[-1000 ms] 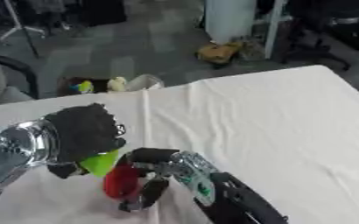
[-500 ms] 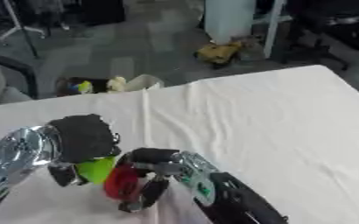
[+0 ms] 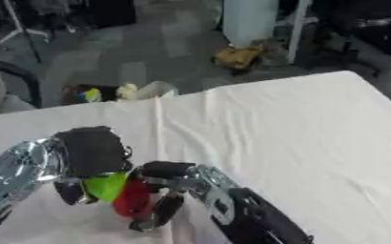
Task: Pour the contents of one cup into another cup.
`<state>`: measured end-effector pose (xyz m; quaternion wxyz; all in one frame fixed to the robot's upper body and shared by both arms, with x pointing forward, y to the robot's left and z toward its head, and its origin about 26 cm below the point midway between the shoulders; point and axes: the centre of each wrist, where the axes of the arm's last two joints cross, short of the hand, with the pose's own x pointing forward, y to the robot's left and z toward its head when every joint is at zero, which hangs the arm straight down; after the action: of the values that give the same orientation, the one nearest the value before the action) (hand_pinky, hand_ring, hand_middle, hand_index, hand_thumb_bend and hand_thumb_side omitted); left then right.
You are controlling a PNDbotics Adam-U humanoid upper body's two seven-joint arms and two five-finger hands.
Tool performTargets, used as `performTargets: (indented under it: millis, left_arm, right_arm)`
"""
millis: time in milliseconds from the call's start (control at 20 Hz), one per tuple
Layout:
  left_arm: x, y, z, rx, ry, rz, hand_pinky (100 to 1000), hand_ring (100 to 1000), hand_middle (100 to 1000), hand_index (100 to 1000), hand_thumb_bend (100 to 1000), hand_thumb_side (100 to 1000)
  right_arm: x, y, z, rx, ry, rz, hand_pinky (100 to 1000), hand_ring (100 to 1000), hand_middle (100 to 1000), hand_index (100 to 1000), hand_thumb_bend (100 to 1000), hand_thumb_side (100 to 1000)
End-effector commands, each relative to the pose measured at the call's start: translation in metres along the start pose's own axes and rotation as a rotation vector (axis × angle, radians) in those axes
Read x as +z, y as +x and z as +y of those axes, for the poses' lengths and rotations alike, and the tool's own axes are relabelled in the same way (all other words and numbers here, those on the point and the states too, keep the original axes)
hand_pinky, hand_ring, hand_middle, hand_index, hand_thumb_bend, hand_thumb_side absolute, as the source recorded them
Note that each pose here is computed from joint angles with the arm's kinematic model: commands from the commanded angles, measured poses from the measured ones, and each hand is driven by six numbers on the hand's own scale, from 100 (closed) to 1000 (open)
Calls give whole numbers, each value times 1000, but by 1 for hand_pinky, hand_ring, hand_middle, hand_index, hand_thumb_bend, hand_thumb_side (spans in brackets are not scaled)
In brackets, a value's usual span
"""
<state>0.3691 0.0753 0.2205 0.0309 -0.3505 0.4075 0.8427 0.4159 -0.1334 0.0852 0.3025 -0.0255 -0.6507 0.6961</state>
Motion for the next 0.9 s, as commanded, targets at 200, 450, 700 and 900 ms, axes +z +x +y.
performTargets:
  millis: [200, 450, 700, 900]
  left_arm:
    - [18, -23, -8, 140, -93, -72, 100, 100, 238, 588, 100, 190]
    - [32, -40, -34, 522, 84, 6, 100, 100, 232, 585, 100, 196]
    - [41, -51, -65, 862, 332, 120, 100, 100, 237, 597, 140, 221]
    - [47, -56, -85, 1037, 524, 211, 100, 100, 262, 613, 231, 276]
  right_arm:
    - [5, -2, -11, 5, -48, 18, 841, 868, 290, 668, 100, 319]
    - [8, -6, -8, -7, -57, 38, 841, 869, 292, 668, 100, 320]
    - [13, -10, -7, -22, -77, 61, 840, 870, 291, 665, 100, 321]
    - [18, -12, -8, -28, -94, 76, 840, 870, 291, 666, 100, 321]
